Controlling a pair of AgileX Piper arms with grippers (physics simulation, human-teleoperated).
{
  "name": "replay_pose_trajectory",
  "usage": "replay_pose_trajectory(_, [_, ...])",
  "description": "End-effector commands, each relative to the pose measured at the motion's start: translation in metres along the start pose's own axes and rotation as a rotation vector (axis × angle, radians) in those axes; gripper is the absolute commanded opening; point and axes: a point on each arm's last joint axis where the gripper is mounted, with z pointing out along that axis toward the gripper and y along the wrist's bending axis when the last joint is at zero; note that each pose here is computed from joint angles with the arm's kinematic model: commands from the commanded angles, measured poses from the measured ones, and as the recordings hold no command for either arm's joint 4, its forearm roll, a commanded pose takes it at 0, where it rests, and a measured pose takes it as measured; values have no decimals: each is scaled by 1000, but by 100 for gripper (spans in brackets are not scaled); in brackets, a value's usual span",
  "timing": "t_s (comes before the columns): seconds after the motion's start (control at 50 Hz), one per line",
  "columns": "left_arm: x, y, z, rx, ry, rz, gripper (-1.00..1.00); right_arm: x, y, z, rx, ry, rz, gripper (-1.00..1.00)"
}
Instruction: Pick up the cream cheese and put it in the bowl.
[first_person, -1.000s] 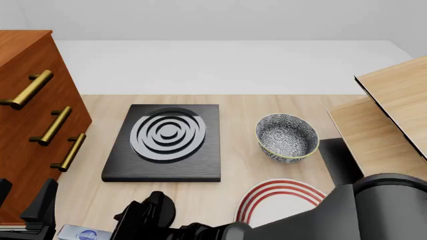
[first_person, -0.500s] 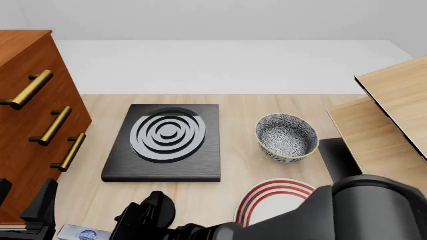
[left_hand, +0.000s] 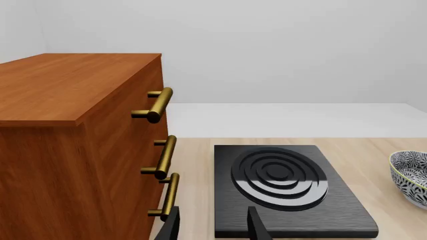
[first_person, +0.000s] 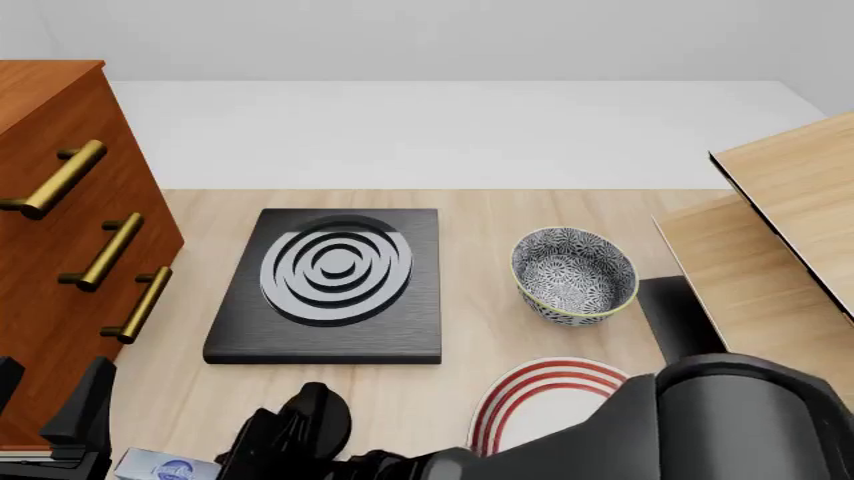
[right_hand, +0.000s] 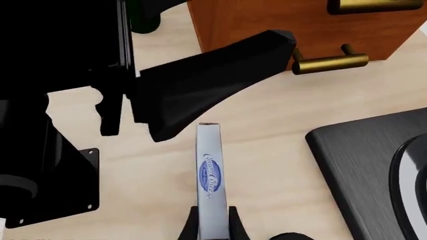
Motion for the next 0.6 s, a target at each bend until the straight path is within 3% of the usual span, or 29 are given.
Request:
replay_pose_trajectory(0.02, [0, 0, 0, 0, 0, 0, 100, 4, 0, -2, 2, 14, 5, -100])
replay_pose_trajectory(0.3, [0, 0, 0, 0, 0, 0, 100, -4, -2, -13, 4, 5, -6, -100])
replay_pose_trajectory(0.6, [0, 0, 0, 0, 0, 0, 100, -12, 0, -46, 2, -15, -19, -100])
